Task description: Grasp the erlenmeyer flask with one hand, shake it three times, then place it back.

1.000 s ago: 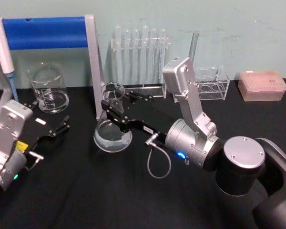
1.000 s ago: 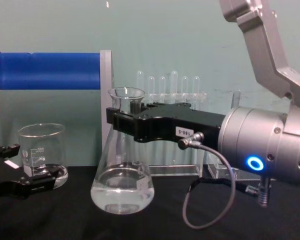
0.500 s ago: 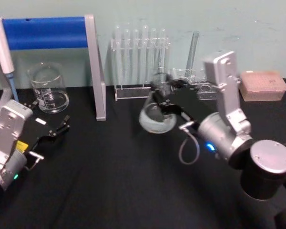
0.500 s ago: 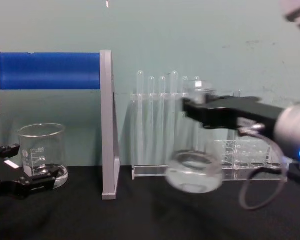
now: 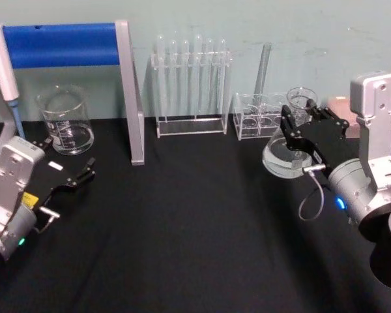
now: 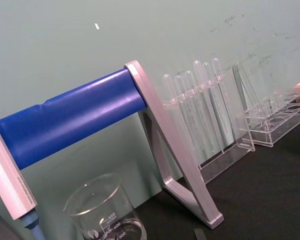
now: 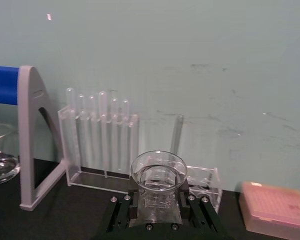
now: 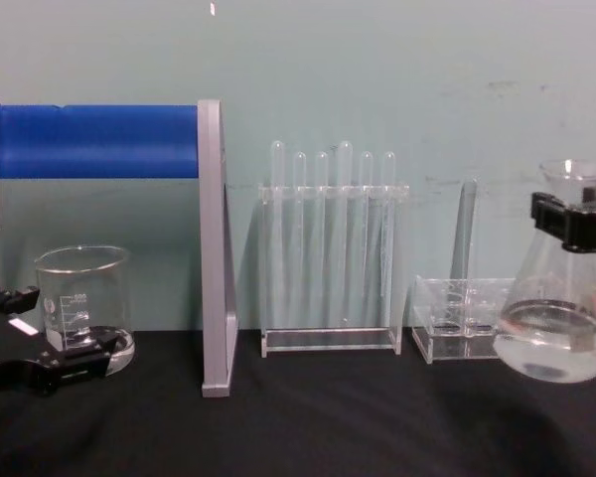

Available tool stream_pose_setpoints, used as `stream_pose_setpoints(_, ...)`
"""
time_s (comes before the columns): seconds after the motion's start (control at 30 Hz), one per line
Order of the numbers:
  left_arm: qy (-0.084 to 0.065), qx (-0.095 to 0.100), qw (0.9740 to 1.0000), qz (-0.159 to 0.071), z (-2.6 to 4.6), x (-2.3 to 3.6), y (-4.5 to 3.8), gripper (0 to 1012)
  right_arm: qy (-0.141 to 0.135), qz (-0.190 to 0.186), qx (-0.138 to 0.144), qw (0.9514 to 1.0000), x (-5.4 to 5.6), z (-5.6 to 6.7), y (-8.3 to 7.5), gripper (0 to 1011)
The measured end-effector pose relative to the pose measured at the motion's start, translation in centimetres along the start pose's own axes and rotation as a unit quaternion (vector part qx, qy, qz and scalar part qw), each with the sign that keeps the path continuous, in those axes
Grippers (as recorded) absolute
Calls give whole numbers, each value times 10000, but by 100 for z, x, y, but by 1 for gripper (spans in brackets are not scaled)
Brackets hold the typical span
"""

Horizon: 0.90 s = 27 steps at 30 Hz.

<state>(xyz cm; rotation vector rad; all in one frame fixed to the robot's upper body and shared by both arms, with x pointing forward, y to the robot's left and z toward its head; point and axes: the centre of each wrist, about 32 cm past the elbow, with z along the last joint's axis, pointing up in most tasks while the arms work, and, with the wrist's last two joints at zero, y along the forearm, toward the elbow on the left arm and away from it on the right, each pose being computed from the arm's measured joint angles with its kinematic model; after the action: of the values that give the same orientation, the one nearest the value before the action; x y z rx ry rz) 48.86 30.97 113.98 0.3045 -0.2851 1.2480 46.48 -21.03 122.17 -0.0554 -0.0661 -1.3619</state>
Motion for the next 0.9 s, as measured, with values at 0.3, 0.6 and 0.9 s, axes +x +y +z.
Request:
stream_pose_setpoints(0.3, 0, 0, 10000, 0, 0, 0, 0, 1001, 9, 325, 34, 9995, -38, 15, 79, 448)
stream_pose_setpoints(0.6, 0, 1, 10000, 0, 0, 0, 0, 1001, -54, 1300, 103, 9914, -215, 34, 283, 449)
stream_pose_setpoints(0.9, 0, 0, 10000, 0, 0, 0, 0, 1001, -119, 2671, 157, 9635, -476, 37, 485, 448)
